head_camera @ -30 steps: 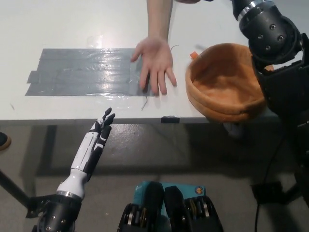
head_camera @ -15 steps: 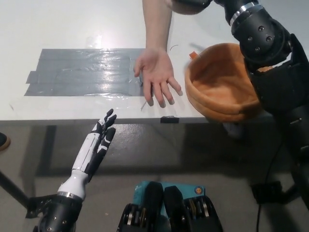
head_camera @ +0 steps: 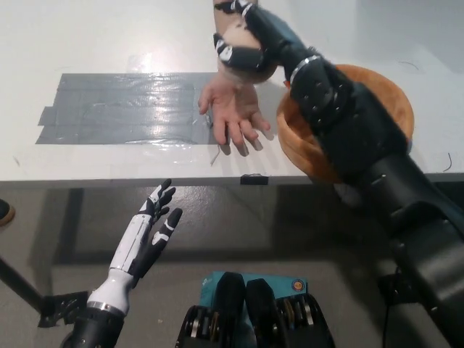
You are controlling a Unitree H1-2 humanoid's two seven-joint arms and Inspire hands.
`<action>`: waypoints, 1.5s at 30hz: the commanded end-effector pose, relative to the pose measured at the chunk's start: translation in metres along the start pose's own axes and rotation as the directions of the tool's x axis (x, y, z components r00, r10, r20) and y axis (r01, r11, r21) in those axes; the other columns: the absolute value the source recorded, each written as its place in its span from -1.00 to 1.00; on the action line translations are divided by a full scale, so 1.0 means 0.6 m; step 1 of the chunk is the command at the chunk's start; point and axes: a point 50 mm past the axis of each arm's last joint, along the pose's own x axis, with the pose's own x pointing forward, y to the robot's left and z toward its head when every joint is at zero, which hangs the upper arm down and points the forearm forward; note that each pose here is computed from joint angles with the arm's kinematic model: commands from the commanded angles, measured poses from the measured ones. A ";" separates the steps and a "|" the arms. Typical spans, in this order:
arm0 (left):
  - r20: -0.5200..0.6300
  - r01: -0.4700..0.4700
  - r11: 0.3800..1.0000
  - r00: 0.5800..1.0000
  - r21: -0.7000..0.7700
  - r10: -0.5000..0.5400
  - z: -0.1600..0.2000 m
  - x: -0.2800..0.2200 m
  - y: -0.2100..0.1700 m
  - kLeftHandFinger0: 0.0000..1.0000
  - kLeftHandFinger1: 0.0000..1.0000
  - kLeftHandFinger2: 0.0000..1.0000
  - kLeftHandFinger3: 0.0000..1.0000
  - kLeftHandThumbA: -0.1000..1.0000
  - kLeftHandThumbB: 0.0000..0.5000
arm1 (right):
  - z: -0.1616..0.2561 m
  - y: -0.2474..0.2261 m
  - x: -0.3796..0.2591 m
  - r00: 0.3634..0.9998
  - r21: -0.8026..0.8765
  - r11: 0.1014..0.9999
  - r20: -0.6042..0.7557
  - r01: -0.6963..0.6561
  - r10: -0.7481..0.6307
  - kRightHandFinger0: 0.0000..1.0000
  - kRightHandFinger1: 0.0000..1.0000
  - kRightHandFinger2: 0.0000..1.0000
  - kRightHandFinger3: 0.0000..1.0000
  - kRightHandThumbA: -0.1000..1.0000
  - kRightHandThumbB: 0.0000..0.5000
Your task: An emotional support dumpling is kept in a soft plate infront in the middle of the desk infront of the robot. The robot extends its right arm to pick up the dumpling and hands it to a person
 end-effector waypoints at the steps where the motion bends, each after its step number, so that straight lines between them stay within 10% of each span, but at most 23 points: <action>1: 0.062 -0.012 1.000 0.998 0.008 0.012 0.022 0.005 0.005 1.00 1.00 1.00 1.00 0.82 -0.96 | 0.054 -0.013 0.023 0.985 -0.033 0.993 0.138 0.114 -0.108 -0.96 0.03 0.90 0.77 -1.00 -0.25; 3: 0.058 -0.013 1.000 0.998 0.011 0.013 0.022 0.003 0.005 1.00 1.00 1.00 1.00 0.82 -0.95 | 0.045 0.005 0.022 0.990 -0.035 0.994 0.094 0.108 -0.104 -0.70 0.27 1.00 0.93 -1.00 -0.04; 4: 0.061 -0.011 1.000 0.998 0.016 0.010 0.023 0.006 0.006 1.00 1.00 1.00 1.00 0.82 -0.96 | 0.037 0.014 0.024 0.999 -0.065 0.997 0.026 0.032 -0.031 0.84 1.00 1.00 1.00 -0.35 0.22; 5: 0.061 -0.010 1.000 0.998 0.016 0.009 0.023 0.006 0.006 1.00 1.00 1.00 1.00 0.82 -0.96 | 0.034 0.016 0.025 1.000 -0.079 0.997 0.011 0.004 -0.003 1.00 1.00 1.00 1.00 -0.13 0.28; 7: 0.059 -0.009 1.000 0.998 0.025 0.008 0.024 0.006 0.006 1.00 1.00 1.00 1.00 0.84 -0.98 | 0.019 0.029 0.023 0.995 -0.162 0.983 -0.066 -0.090 0.080 1.00 1.00 1.00 1.00 0.52 0.99; 14: 0.054 -0.009 0.999 0.999 0.031 0.008 0.027 0.010 0.009 1.00 1.00 1.00 1.00 0.83 -0.99 | -0.004 0.007 0.017 0.999 -0.120 0.993 -0.053 -0.004 -0.003 1.00 1.00 1.00 1.00 0.99 1.00; 24: 0.054 -0.010 1.000 0.998 0.029 0.008 0.023 0.010 0.010 1.00 1.00 1.00 1.00 0.81 -1.00 | 0.039 -0.093 0.020 0.961 -0.001 0.967 0.112 0.255 -0.253 1.00 1.00 1.00 1.00 1.00 1.00; 34: 0.066 -0.015 1.000 0.998 0.016 0.014 0.031 0.025 0.015 1.00 1.00 1.00 1.00 0.80 -1.00 | 0.164 -0.244 -0.113 0.736 0.203 0.863 0.454 0.463 -0.502 1.00 1.00 1.00 1.00 1.00 0.77; 45: 0.132 -0.046 0.998 0.990 0.037 0.041 0.053 0.072 0.037 1.00 1.00 1.00 1.00 0.82 -1.00 | 0.151 -0.138 -0.408 0.621 0.300 0.884 0.630 0.360 -0.466 1.00 1.00 1.00 1.00 1.00 0.42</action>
